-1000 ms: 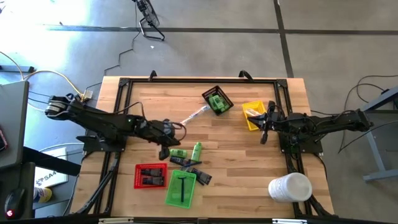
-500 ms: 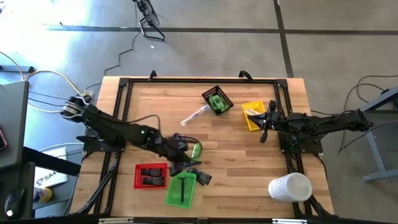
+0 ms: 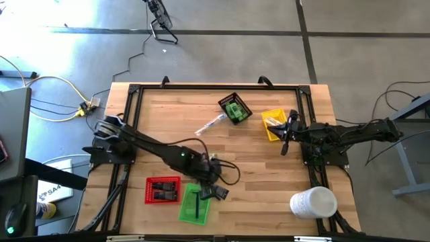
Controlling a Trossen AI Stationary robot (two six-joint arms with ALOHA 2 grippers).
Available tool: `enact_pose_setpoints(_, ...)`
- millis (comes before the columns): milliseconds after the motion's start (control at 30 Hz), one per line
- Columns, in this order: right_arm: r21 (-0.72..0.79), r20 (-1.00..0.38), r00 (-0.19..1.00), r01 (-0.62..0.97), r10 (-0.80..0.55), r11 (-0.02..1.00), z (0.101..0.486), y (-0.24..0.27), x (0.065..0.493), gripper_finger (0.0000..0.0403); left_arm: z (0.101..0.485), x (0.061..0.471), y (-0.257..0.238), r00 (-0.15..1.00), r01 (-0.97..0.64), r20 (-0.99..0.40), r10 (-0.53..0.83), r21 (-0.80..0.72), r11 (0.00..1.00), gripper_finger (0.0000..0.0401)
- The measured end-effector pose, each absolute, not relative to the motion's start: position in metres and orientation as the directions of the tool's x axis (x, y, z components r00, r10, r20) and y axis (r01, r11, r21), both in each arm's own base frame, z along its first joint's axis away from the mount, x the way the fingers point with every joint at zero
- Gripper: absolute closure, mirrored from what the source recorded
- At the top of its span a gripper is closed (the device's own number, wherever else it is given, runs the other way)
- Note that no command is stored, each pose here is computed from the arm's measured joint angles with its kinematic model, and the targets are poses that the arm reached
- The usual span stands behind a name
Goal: Pick & Place Travel size toiletries
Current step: Put the top razor into the green bin
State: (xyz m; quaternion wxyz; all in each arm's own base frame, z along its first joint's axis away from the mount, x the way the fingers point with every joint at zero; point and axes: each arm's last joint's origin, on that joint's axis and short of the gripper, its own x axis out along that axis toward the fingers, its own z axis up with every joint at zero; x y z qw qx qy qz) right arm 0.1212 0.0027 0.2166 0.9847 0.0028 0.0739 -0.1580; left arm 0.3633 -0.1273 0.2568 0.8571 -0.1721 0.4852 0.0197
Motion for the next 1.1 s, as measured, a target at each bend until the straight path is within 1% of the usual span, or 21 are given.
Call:
enact_pose_setpoints(100,-0.028,-0.169,0.935,0.311,-0.311,0.950,0.214,0.003,0.121,0.0400,0.249,0.367,-0.129,0.488,-0.204,-0.862,-0.139,-0.267,0.942,0.0401)
enact_pose_setpoints(400,-0.040,-0.183,0.932,0.310,-0.312,0.950,0.213,0.003,0.121,0.0400,0.221,0.385,-0.113,0.446,-0.264,-0.889,-0.104,-0.242,0.934,0.0401)
enact_pose_setpoints(500,-0.055,-0.183,0.932,0.308,-0.313,0.950,0.213,0.003,0.121,0.0400,0.209,0.392,-0.105,0.423,-0.282,-0.898,-0.126,-0.262,0.923,0.0401)
enact_pose_setpoints(600,-0.057,-0.183,0.932,0.307,-0.313,0.950,0.213,0.003,0.121,0.0400,0.200,0.400,-0.102,0.428,-0.277,-0.886,-0.181,-0.319,0.906,0.0401)
enact_pose_setpoints(700,-0.057,-0.182,0.932,0.308,-0.313,0.950,0.213,0.003,0.121,0.0400,0.191,0.405,-0.102,0.417,-0.269,-0.884,-0.213,-0.344,0.900,0.0401)
enact_pose_setpoints(933,-0.065,-0.182,0.931,0.311,-0.317,0.948,0.213,0.002,0.120,0.0400,0.177,0.405,-0.103,0.362,-0.279,-0.906,-0.218,-0.328,0.902,0.0401)
enact_pose_setpoints(1033,-0.065,-0.182,0.931,0.311,-0.317,0.948,0.213,0.002,0.120,0.0400,0.173,0.407,-0.100,0.361,-0.279,-0.910,-0.204,-0.315,0.907,0.0401)
enact_pose_setpoints(1100,-0.065,-0.182,0.931,0.311,-0.317,0.948,0.213,0.002,0.120,0.0400,0.170,0.404,-0.095,0.323,-0.303,-0.928,-0.183,-0.284,0.909,0.0401)
